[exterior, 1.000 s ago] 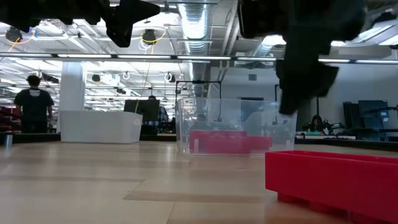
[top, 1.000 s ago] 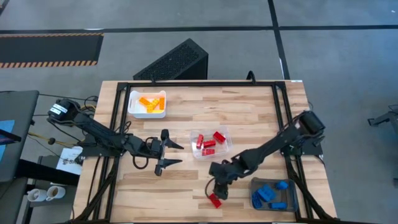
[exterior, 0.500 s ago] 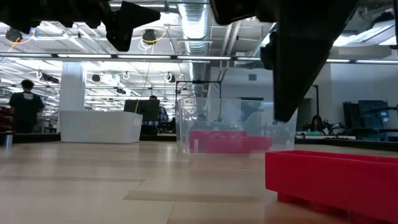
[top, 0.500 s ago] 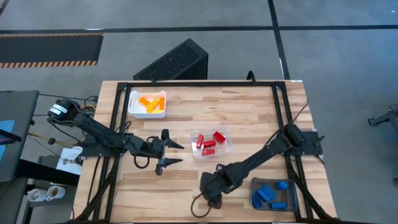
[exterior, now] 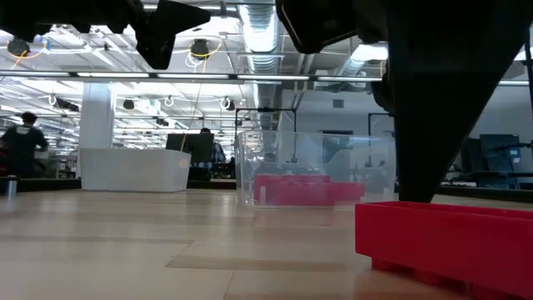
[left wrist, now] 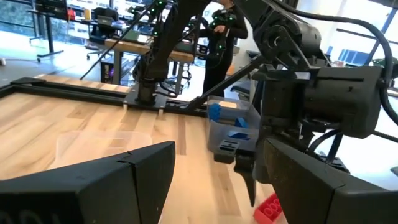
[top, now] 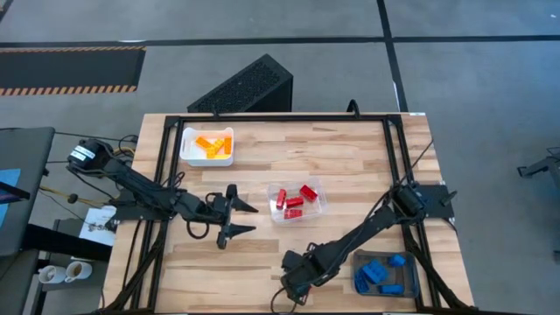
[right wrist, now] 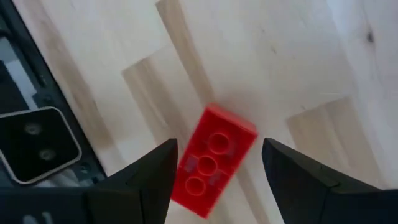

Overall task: Sort & place blocks by color
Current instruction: Put the red game piece into the transparent bin

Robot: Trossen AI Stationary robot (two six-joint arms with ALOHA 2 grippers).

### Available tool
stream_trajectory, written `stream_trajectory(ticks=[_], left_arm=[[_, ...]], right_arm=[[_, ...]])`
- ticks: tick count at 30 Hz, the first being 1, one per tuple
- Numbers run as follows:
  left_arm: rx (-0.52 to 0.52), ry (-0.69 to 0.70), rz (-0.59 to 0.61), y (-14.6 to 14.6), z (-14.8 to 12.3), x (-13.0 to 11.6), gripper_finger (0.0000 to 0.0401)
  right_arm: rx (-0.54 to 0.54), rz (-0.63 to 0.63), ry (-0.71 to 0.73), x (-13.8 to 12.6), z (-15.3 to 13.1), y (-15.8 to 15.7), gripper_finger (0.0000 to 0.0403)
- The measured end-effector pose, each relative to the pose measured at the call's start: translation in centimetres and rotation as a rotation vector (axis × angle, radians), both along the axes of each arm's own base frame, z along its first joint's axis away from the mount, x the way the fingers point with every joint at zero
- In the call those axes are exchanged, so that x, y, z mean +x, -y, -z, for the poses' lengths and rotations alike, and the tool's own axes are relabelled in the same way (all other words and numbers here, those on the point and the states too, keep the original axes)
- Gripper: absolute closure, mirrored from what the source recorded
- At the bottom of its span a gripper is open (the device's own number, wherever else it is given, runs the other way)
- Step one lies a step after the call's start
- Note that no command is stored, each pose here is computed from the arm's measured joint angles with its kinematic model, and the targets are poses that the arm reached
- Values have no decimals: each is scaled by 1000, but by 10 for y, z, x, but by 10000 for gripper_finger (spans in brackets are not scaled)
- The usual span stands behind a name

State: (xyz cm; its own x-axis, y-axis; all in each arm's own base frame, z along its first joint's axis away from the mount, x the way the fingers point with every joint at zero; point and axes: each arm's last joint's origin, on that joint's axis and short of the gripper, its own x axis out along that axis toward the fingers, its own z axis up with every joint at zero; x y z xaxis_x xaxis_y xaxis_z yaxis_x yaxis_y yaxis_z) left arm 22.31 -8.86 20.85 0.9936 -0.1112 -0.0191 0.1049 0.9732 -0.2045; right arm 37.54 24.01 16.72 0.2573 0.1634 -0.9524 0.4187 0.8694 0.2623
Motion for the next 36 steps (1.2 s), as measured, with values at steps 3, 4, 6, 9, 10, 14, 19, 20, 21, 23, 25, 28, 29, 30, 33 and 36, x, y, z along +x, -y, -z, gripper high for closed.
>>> stream_trajectory(ticks=[3, 4, 6, 9, 10, 14, 19, 20, 21, 23, 25, 28, 29, 30, 33, 36], left_arm=[[-5, 0, 0, 1, 0, -1, 168], [-8, -1, -6, 2, 0, -1, 168], [-9, -1, -16, 2, 0, -1, 168], [-9, -1, -16, 2, 0, -1, 168], [-9, -1, -16, 2, 0, -1, 168], [-9, -1, -17, 2, 0, -1, 168], [-9, -1, -19, 2, 0, -1, 168], [-9, -1, -19, 2, 0, -1, 168], [-12, -2, -19, 2, 0, -1, 168], [-18, -3, -19, 2, 0, -1, 168], [-18, -3, -19, 2, 0, -1, 168], [-18, -3, -19, 2, 0, -1, 168], [-18, -3, -19, 2, 0, -1, 168], [-18, -3, -19, 2, 0, -1, 168], [-18, -3, -20, 2, 0, -1, 168], [-17, -3, -32, 2, 0, -1, 168]], right_arm=[[-1, 8, -1, 0, 0, 0, 148], [-3, 12, -1, 0, 0, 0, 148], [-7, 17, -1, 0, 0, 1, 148], [-4, 35, -8, -2, 5, 1, 148], [-5, 40, -12, -2, 7, 2, 148], [3, 56, -21, -5, 14, 3, 148], [-5, 55, -34, -7, 20, 5, 149], [-8, 53, -38, -7, 21, 6, 151], [-11, 53, -45, -8, 22, 7, 155], [-10, 45, -69, -11, 24, 8, 167], [-7, 33, -95, -14, 26, 9, 184], [-24, -19, -112, -18, 27, 8, 213], [-29, -37, -114, -18, 27, 8, 224], [-32, -50, -117, -19, 27, 8, 236], [-32, -80, -122, -17, 25, 13, 272], [-35, -107, -115, -16, 17, 22, 279]])
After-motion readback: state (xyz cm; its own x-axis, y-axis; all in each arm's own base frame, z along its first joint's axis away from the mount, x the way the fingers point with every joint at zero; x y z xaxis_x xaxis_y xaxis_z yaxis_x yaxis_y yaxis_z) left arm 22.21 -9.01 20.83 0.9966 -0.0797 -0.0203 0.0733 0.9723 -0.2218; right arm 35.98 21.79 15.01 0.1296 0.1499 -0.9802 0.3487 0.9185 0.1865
